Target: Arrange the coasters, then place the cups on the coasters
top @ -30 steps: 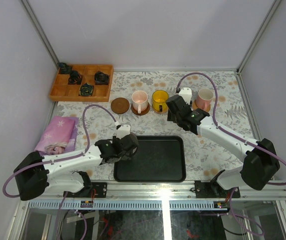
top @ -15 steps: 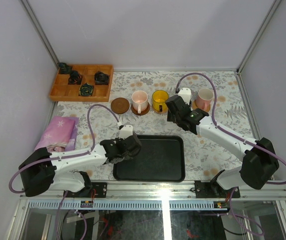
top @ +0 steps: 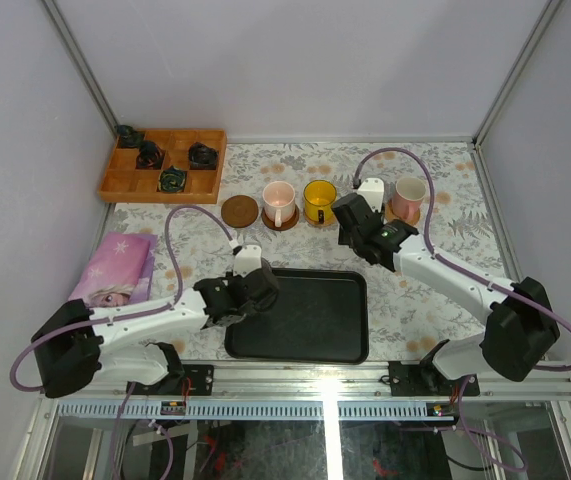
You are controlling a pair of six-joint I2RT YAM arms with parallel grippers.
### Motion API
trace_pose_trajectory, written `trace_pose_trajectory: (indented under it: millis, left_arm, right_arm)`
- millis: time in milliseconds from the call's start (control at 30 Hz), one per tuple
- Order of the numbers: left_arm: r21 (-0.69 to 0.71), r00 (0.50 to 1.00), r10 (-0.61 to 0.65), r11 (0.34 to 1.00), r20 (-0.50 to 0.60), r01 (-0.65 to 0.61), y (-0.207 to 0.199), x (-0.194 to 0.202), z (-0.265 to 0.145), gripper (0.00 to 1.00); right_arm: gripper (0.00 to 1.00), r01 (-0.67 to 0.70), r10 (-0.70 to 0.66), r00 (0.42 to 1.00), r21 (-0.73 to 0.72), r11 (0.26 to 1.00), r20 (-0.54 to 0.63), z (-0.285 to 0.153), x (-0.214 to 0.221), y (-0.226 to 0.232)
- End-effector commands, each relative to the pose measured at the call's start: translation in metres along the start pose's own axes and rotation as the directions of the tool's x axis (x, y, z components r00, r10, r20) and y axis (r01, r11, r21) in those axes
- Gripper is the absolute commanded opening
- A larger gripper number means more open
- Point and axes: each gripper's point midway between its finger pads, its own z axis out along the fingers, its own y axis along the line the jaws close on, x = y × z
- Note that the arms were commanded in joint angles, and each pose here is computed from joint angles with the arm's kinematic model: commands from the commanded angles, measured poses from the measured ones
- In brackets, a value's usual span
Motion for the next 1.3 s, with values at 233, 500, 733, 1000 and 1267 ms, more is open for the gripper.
trace_pose_trajectory:
  millis: [233, 500, 733, 1000, 1267]
  left_arm:
    - [-0.008, 0.936, -0.066, 0.997, 0.345, 0.073, 0.005, -0.111, -0.055, 0.00]
    - [-0.091, 0.890, -0.106, 0.983, 0.443, 0.162, 0.051, -0.162, -0.032, 0.00]
    - [-0.085, 0.842, -0.067, 0.987, 0.534, 0.133, 0.067, -0.210, -0.001, 0.00]
    - [-0.066, 0.836, -0.060, 0.991, 0.545, 0.114, 0.091, -0.240, 0.051, 0.00]
    - [0.002, 0.835, -0.064, 0.997, 0.547, 0.075, 0.095, -0.258, 0.086, 0.00]
  right_arm:
    - [0.49, -0.062, 0.051, 0.991, 0.084, 0.995, 0.126, -0.016, -0.026, -0.028]
    - [0.43, -0.093, 0.072, 0.980, 0.105, 0.990, 0.184, -0.023, -0.037, -0.037]
    - [0.43, -0.100, 0.076, 0.976, 0.111, 0.989, 0.206, -0.025, -0.042, -0.039]
    - [0.43, -0.105, 0.075, 0.971, 0.122, 0.987, 0.228, -0.027, -0.046, -0.044]
    - [0.43, -0.107, 0.073, 0.969, 0.136, 0.985, 0.237, -0.029, -0.046, -0.048]
